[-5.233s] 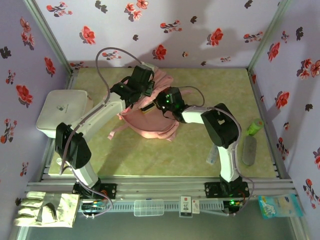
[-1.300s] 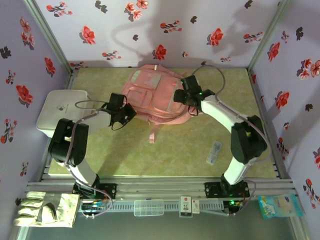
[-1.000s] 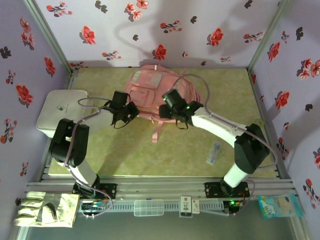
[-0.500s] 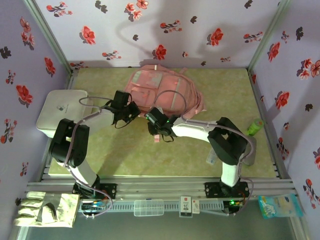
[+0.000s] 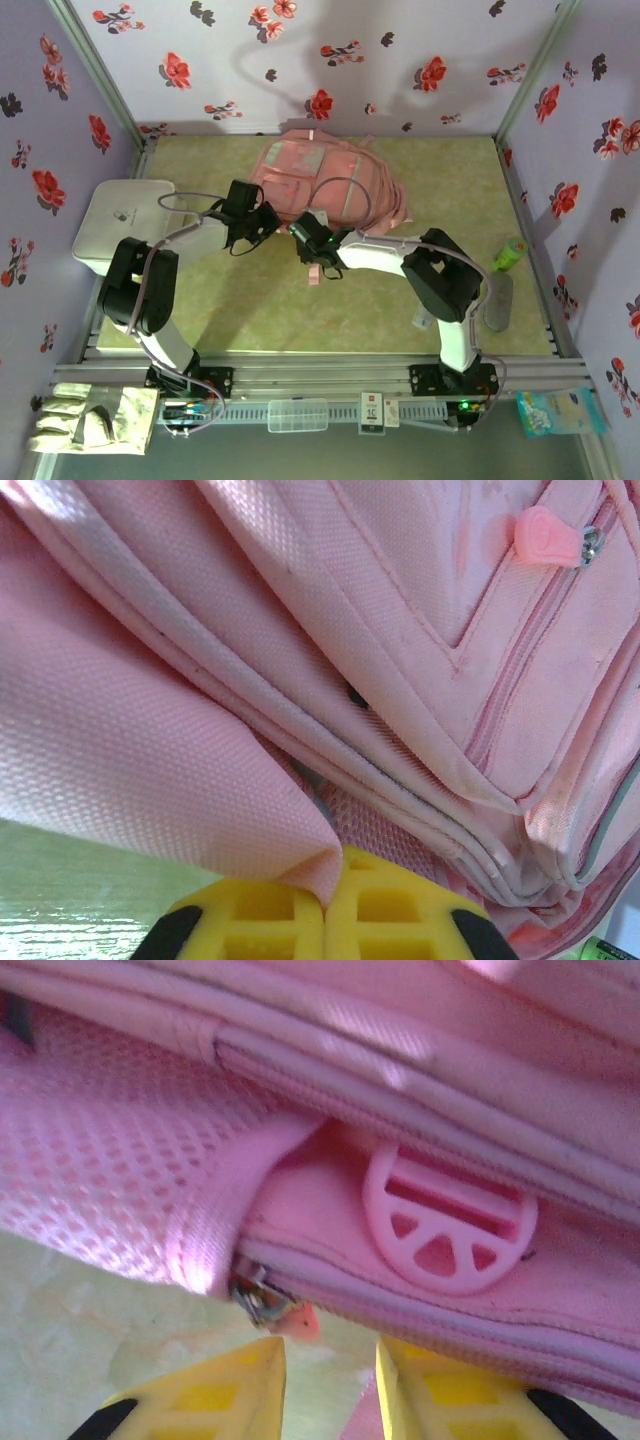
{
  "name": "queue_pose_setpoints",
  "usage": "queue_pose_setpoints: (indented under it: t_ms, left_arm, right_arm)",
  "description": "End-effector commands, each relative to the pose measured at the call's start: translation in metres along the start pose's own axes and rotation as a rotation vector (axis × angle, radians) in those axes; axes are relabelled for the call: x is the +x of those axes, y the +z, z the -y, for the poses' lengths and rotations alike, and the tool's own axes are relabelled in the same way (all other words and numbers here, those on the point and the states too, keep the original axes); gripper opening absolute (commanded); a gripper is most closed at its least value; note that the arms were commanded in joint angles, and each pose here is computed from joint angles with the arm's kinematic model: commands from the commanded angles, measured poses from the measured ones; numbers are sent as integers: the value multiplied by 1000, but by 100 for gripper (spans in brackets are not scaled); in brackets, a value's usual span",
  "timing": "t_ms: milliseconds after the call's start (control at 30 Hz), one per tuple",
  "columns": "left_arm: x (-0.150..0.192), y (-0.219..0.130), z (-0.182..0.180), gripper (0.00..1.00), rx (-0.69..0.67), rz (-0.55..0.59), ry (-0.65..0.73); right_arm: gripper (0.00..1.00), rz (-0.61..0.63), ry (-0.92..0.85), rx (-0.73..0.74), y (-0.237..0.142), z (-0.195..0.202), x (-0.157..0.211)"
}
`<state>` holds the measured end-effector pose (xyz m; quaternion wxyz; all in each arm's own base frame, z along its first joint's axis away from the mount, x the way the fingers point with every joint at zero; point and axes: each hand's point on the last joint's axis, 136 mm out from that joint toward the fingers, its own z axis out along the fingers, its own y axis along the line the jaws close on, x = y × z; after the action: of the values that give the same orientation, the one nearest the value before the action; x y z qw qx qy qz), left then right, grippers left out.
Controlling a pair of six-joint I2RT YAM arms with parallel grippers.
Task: Pack the student bag
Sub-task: Zip the student bag at the center of the table.
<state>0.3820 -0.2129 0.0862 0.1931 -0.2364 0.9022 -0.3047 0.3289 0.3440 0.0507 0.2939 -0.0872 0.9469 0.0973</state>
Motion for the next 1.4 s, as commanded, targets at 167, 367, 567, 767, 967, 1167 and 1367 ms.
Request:
queue_pose_setpoints:
  t_ms: [167, 367, 567, 767, 967, 1167, 1367]
  left_arm:
    - [-7, -21, 46, 0, 125, 29, 53]
    - [-7, -21, 46, 0, 125, 28, 53]
    - [-8, -19, 46, 0, 121, 28, 56]
    - [-9, -17, 43, 0, 105, 33, 62]
    - [-14, -18, 32, 0, 58, 65, 79]
    - [-18, -13, 17, 0, 17, 71, 79]
    - [-20, -12, 14, 0, 8, 74, 81]
  right_arm:
    - [29, 49, -29, 20, 2, -8, -24]
    - [25, 75, -35, 46, 1, -5, -31]
    - [19, 71, -42, 66, -1, 1, -28]
    - [12, 58, -50, 129, -4, 13, -24]
    - [10, 59, -24, 199, -11, 33, -18]
    - [10, 49, 35, 232, -24, 57, -3]
    - [10, 24, 110, 255, -30, 81, 12]
